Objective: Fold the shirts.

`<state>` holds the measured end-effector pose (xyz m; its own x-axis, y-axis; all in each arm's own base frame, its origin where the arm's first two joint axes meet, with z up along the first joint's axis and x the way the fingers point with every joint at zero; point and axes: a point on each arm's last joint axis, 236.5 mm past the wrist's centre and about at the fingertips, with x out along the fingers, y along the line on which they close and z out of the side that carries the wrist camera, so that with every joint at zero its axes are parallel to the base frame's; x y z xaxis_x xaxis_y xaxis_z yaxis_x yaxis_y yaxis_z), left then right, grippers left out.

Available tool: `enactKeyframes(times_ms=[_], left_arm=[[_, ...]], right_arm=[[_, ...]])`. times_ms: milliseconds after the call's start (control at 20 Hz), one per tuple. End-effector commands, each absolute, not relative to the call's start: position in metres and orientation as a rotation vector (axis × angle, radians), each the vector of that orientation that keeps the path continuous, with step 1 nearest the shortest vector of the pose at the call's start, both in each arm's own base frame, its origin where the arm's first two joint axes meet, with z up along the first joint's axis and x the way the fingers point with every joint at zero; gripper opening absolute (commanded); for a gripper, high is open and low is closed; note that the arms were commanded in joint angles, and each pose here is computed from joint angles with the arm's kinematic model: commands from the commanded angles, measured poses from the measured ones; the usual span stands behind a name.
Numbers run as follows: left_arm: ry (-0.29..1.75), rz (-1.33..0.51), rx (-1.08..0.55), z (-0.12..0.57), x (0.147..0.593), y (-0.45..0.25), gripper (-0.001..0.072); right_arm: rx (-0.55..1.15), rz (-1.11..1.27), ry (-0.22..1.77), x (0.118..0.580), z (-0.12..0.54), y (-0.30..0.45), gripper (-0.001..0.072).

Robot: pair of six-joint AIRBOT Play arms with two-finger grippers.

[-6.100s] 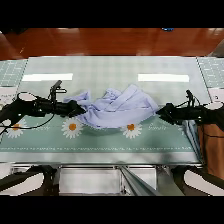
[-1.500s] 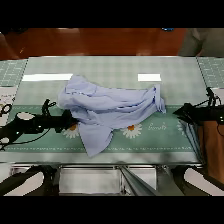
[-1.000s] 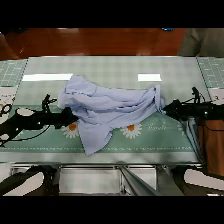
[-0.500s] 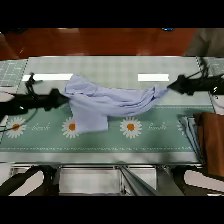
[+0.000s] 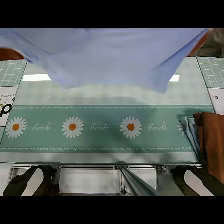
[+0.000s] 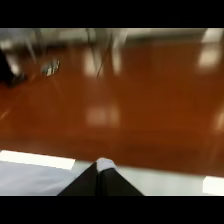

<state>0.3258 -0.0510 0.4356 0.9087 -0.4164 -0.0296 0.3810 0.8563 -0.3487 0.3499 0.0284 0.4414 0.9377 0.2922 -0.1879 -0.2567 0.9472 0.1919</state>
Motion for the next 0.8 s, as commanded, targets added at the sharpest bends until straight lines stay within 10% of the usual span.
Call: enactKeyframes(times_ms=[0,450,750], left_arm=[[-0.130,-0.348,-0.133,0.522,0.246,-0.066,0.0018],[-0.223,-0.156,0.077,0.528,0.124,-0.066,0.0018],[0.102,-0.049,-0.022,0.440,0.164,-0.026,0.0018]], right_arm=[[0.038,0.196,-0.042,0.249,0.526,0.041,0.0022],[-0.013,-0.036,-0.083,0.126,0.522,0.026,0.0022],[0.058,-0.011,0.128,0.153,0.463,0.024,0.0022]])
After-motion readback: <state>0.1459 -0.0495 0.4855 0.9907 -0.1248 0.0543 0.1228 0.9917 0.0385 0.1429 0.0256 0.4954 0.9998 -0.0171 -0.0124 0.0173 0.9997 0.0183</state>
